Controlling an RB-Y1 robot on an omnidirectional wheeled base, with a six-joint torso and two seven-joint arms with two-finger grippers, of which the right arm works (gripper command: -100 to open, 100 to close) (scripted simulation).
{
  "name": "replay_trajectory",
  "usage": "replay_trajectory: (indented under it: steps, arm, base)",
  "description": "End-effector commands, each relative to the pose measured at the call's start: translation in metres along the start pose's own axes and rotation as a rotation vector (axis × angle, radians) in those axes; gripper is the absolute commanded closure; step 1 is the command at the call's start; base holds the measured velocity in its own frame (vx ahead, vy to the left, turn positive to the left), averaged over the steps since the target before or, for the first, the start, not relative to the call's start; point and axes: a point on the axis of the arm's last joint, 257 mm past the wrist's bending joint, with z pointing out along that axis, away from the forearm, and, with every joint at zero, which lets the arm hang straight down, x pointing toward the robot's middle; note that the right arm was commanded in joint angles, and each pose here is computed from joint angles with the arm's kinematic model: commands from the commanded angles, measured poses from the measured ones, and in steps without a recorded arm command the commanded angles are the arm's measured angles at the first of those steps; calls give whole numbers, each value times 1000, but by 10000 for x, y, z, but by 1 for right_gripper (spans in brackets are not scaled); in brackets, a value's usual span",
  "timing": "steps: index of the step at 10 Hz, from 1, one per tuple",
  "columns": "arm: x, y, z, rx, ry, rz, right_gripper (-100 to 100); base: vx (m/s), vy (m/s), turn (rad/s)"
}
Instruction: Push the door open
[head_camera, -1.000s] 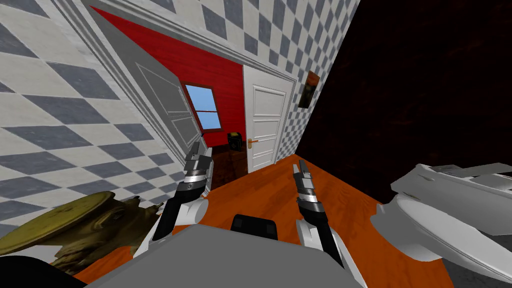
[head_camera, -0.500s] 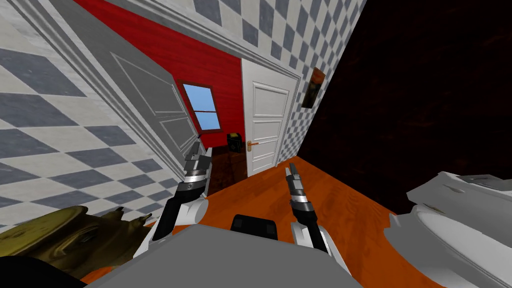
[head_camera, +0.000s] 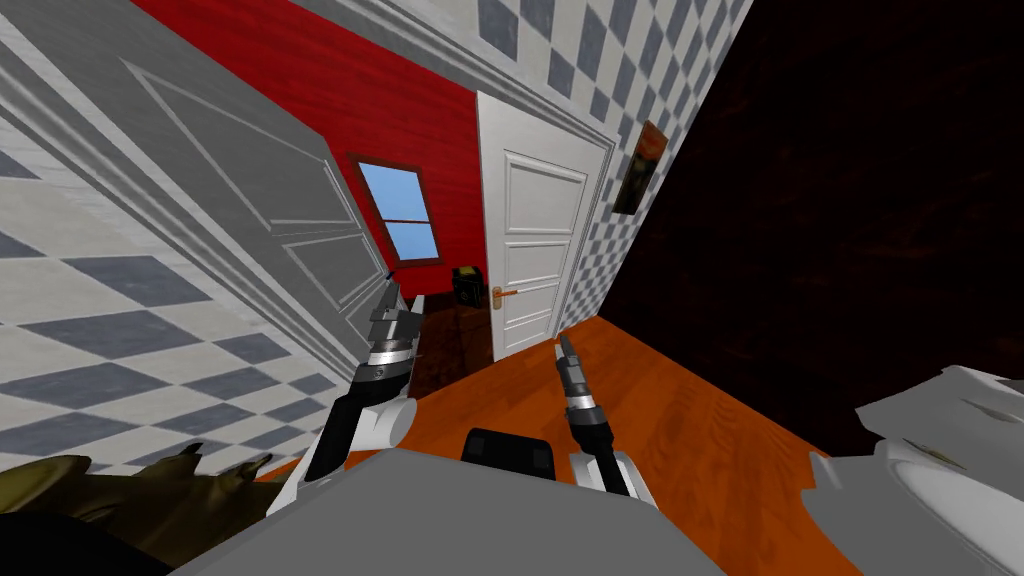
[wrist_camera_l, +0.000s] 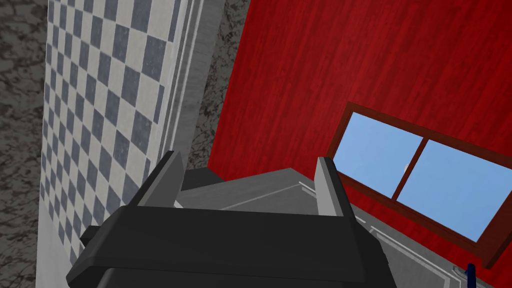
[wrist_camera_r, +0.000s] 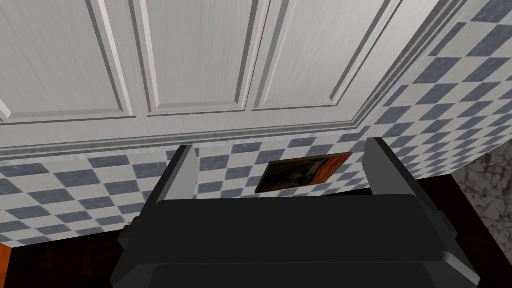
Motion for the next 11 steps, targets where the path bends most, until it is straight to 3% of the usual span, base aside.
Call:
replay_trajectory:
  steps: [1, 11]
  arm:
    - [206, -140, -42, 38, 43, 29, -100]
    - [1225, -757, -412, 204, 231, 151, -100]
  base:
    - [212, -16, 30]
    - [206, 2, 20]
